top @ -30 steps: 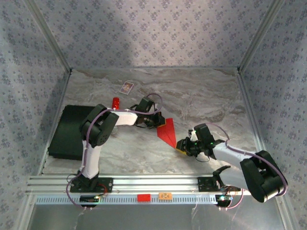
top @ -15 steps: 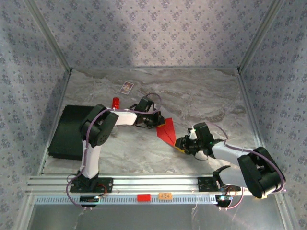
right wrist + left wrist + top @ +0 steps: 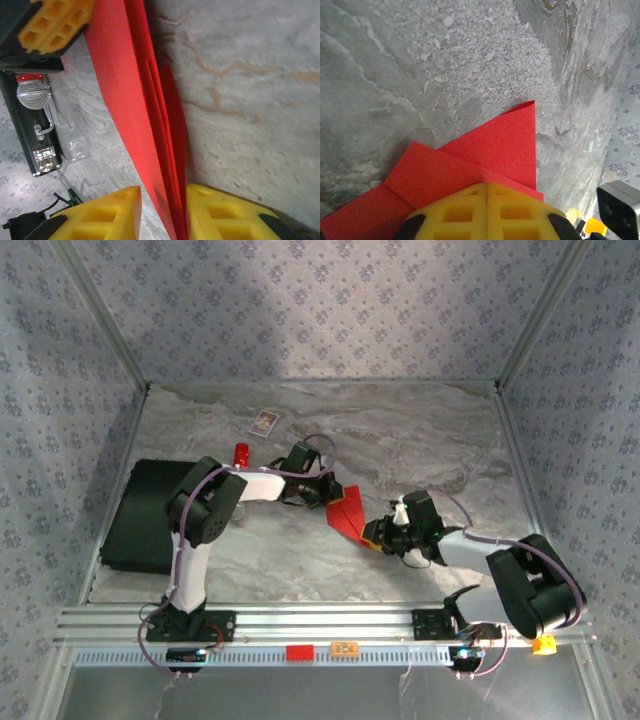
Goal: Fold a paper plane with a square sheet of paper (pick it up from the middle)
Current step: Turn over the paper at the center of the table.
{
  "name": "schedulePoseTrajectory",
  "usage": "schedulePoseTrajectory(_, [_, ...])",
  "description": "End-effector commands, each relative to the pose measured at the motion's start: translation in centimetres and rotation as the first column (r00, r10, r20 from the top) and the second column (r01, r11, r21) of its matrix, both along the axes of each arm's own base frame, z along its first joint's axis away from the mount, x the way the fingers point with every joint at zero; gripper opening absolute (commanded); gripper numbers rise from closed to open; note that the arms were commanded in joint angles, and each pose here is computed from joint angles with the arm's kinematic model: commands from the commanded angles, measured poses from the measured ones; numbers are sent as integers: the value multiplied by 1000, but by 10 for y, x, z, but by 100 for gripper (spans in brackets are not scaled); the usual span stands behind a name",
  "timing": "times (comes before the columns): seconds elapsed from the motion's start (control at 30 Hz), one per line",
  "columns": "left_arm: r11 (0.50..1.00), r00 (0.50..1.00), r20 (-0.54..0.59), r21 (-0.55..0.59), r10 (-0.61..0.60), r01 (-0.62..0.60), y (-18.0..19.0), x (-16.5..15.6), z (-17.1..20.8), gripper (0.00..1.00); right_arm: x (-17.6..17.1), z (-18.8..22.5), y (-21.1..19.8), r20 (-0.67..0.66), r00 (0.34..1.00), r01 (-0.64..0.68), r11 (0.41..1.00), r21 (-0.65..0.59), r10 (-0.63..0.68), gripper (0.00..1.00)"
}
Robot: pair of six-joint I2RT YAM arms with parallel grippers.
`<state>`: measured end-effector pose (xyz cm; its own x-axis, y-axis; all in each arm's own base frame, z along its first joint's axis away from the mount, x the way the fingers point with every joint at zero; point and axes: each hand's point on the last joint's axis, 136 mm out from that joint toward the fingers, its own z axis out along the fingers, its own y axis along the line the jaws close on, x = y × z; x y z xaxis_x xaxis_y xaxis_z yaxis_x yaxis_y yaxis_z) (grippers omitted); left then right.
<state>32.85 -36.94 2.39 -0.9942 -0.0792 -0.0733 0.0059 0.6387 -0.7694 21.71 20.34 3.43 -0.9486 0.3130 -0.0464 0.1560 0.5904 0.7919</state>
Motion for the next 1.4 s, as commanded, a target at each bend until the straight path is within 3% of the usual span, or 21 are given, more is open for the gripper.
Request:
schedulePoseTrajectory(0.0, [994, 996, -84, 103, 38, -29, 22, -12, -38, 0, 14, 12, 7, 54, 998, -15, 999, 35, 13, 29])
schedulePoseTrajectory(0.23, [995, 997, -76, 92, 32, -25, 21, -11, -35, 0, 14, 7, 6, 55, 998, -19, 999, 28, 17, 24])
schedulePoseTrajectory(0.37, [998, 1000, -22, 59, -5, 6, 15, -7, -20, 2, 11, 7, 7, 58, 998, -40, 999, 28, 39, 16])
schedulePoseTrajectory(0.5, [1000, 999, 25, 15, -28, 28, 8, -3, 2, 10, 8, 8, 6, 63, 997, -54, 998, 22, 52, 10])
schedulePoseTrajectory(0.63, [999, 996, 90, -23, -28, 31, 4, -1, 28, 26, 9, 15, 5, 92, 994, -61, 998, 10, 59, 8])
schedulePoseTrajectory(0.83, [1000, 976, 219, -1, 4, -4, 17, 3, 65, 37, 13, 34, -6, 186, 980, -54, 995, -83, 69, 8])
schedulePoseTrajectory(0.97, [998, 952, 306, 46, 31, -47, 33, 6, 84, 39, 16, 52, -15, 269, 960, -35, 985, -166, 79, 8])
schedulePoseTrajectory(1.1, [992, 925, 374, 73, 66, -100, 49, 7, 101, 33, 18, 73, -26, 335, 937, -5, 963, -270, 99, 8])
schedulePoseTrajectory(1.37, [979, 869, 475, 67, 140, -194, 74, 7, 128, 28, 20, 99, -44, 415, 891, 60, 860, -507, 182, 8])
